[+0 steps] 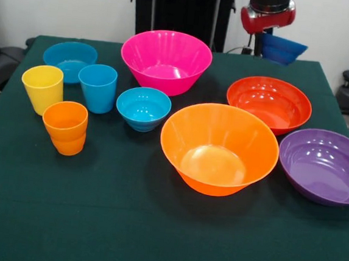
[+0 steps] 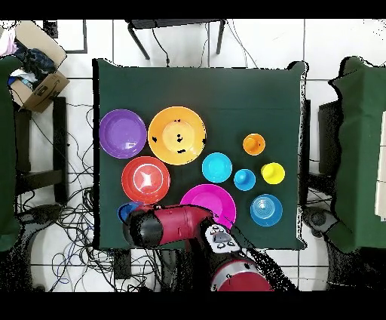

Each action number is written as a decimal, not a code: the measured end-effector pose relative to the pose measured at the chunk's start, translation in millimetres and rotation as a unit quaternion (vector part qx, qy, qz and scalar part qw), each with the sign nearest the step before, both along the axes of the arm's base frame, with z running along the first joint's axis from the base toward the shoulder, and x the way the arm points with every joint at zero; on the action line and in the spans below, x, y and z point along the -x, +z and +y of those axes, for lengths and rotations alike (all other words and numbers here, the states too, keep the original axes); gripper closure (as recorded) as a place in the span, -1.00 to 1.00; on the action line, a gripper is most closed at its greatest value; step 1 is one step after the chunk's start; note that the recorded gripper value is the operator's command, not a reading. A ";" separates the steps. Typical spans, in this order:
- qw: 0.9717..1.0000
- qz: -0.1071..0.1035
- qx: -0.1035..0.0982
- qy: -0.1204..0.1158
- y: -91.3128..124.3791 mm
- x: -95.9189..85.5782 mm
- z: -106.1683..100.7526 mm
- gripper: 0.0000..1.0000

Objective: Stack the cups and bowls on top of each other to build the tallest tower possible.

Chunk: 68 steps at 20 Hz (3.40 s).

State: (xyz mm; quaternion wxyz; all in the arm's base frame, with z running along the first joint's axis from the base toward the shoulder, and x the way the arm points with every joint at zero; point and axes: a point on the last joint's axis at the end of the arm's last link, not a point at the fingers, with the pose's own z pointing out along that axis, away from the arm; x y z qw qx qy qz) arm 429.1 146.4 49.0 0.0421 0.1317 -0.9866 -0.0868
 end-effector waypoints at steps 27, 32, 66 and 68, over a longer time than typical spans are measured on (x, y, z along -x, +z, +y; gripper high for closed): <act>1.000 0.015 -0.005 -0.024 -12.6 -162.1 -49.0 1.00; 0.999 0.039 0.005 -0.019 -11.2 -187.0 -81.8 1.00; 1.000 0.013 -0.012 0.001 -85.9 -237.6 -129.4 1.00; 1.000 0.009 -0.010 0.004 -85.9 -238.6 -132.9 1.00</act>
